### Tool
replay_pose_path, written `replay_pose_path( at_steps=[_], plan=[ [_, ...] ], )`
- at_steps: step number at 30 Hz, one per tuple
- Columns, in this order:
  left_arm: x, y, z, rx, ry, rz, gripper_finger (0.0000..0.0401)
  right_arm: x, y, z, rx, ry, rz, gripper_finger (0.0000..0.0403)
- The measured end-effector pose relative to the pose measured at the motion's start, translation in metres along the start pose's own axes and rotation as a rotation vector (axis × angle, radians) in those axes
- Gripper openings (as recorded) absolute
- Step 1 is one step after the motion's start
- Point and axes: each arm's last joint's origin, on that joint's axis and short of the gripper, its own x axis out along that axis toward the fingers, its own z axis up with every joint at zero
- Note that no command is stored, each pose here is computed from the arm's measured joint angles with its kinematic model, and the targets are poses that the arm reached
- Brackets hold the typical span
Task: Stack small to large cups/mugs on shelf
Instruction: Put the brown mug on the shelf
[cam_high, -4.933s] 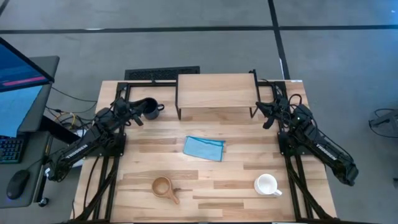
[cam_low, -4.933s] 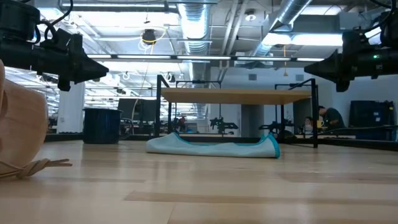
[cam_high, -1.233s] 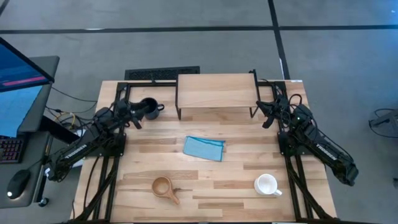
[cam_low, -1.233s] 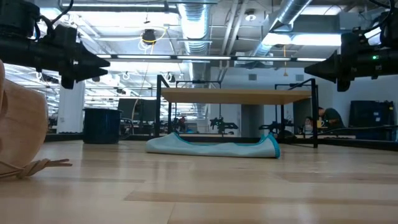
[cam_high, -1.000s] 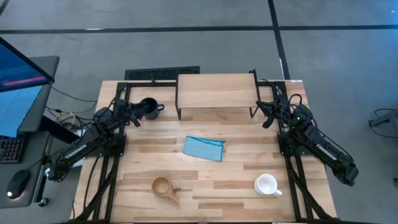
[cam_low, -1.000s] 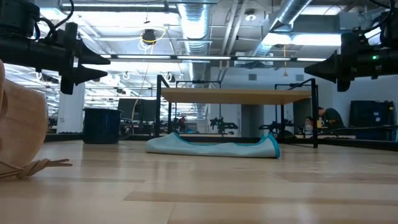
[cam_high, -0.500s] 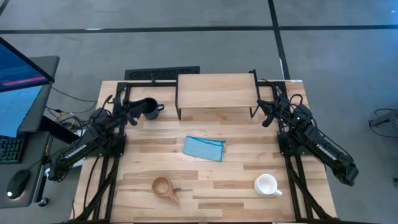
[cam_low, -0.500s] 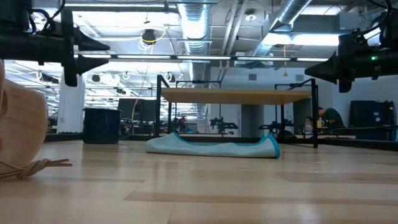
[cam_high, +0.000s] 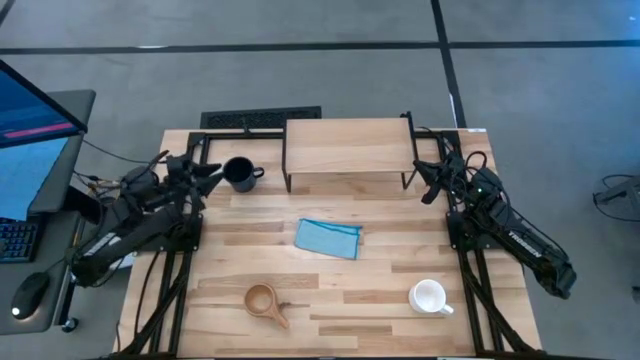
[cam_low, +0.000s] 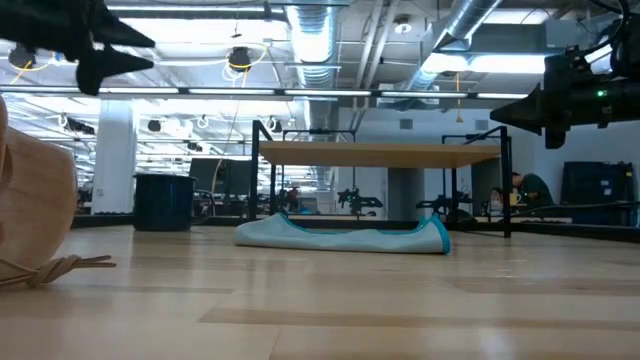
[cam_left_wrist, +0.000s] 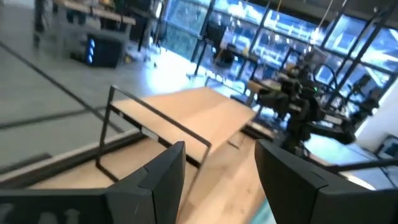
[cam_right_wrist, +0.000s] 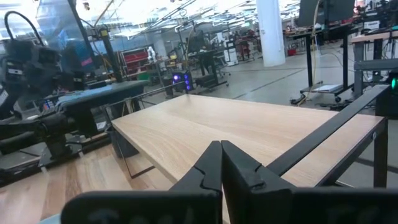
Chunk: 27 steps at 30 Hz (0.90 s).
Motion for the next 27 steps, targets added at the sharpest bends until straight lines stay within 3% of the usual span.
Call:
replay_pose_path(
  at_steps=[5,9,15,21,27],
  plan=[
    [0.002,-0.009,0.014,-0.039,0.067,-0.042,0.0185,0.000,0.000,0.000,0.001,0.000,0.000,0.0023],
    [0.016,-0.012,0.016,-0.036,0.220,-0.049,0.0185,0.000,0.000,0.000,0.001,0.000,0.000,0.0024],
    [0.031,-0.031,0.027,0.007,0.425,-0.144,0.0185,0.000,0.000,0.000,0.001,0.000,0.000,0.0023],
    [0.036,-0.055,0.047,0.053,0.623,-0.077,0.0185,0.000,0.000,0.000,0.001,0.000,0.000,0.0024],
    [0.049,-0.087,0.049,0.101,0.882,0.028,0.0185,0.000,0.000,0.000,0.001,0.000,0.000,0.0023]
  ],
)
